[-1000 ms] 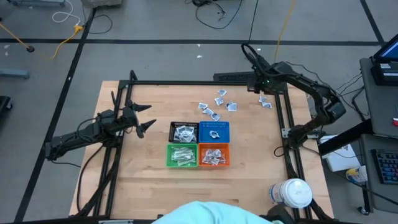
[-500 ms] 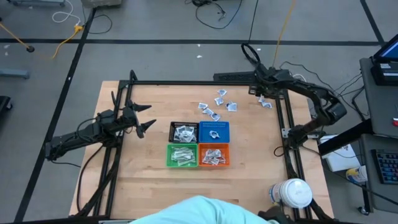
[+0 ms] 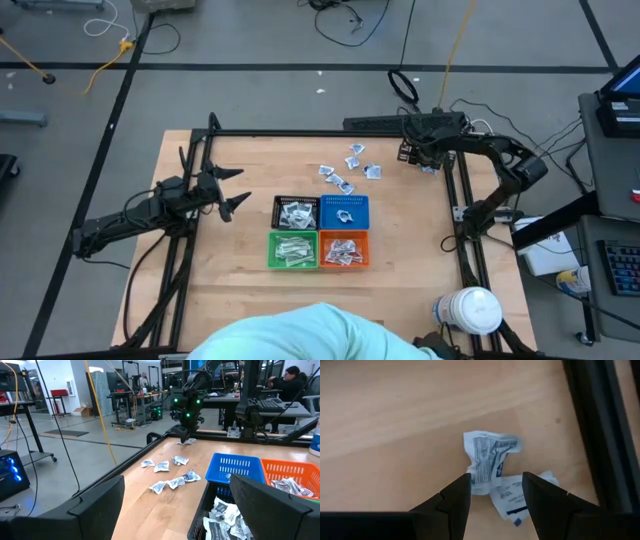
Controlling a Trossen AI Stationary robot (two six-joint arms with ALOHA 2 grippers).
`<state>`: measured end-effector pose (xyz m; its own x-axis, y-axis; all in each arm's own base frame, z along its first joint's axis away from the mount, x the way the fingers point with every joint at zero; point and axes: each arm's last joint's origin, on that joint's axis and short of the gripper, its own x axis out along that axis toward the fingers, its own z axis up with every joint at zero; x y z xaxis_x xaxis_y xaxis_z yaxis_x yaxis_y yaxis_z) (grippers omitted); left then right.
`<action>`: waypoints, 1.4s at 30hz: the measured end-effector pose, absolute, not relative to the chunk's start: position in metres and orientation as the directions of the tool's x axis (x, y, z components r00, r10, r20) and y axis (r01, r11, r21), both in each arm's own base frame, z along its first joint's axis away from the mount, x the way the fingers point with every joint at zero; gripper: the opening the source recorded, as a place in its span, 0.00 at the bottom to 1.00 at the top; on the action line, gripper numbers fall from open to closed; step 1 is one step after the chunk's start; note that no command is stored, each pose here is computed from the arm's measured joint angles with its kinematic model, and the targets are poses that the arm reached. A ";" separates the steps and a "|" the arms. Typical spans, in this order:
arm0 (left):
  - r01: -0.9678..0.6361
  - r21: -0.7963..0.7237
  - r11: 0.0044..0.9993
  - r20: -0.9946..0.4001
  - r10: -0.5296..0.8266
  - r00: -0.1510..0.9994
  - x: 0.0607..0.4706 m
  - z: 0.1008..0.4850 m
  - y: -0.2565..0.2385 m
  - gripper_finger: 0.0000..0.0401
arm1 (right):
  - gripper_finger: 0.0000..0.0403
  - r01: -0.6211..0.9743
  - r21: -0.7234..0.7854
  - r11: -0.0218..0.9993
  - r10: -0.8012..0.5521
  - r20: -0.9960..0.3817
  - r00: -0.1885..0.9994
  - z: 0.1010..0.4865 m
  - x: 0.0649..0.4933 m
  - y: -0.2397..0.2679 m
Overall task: Pick & Place First Aid Supplies
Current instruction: Put the alcohol pad into the blue bin
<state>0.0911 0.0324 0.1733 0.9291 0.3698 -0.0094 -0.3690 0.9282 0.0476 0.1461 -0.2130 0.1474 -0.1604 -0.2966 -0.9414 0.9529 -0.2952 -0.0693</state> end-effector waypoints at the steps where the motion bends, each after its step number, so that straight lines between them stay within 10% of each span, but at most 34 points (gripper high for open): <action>1: -0.369 0.048 0.928 -0.009 0.370 0.929 0.091 0.173 0.032 0.91 | 0.42 0.953 -0.073 -0.293 -0.291 -0.943 -0.161 0.145 0.146 -0.213; 22: -0.369 0.048 0.928 -0.009 0.370 0.929 0.091 0.173 0.032 0.91 | 0.02 0.972 -0.059 -0.227 -0.305 -0.944 -0.128 0.140 0.147 -0.220; 42: -0.369 0.048 0.928 -0.009 0.370 0.929 0.091 0.173 0.032 0.91 | 0.01 0.990 0.015 -0.144 -0.421 -0.906 -0.047 0.202 0.144 -0.214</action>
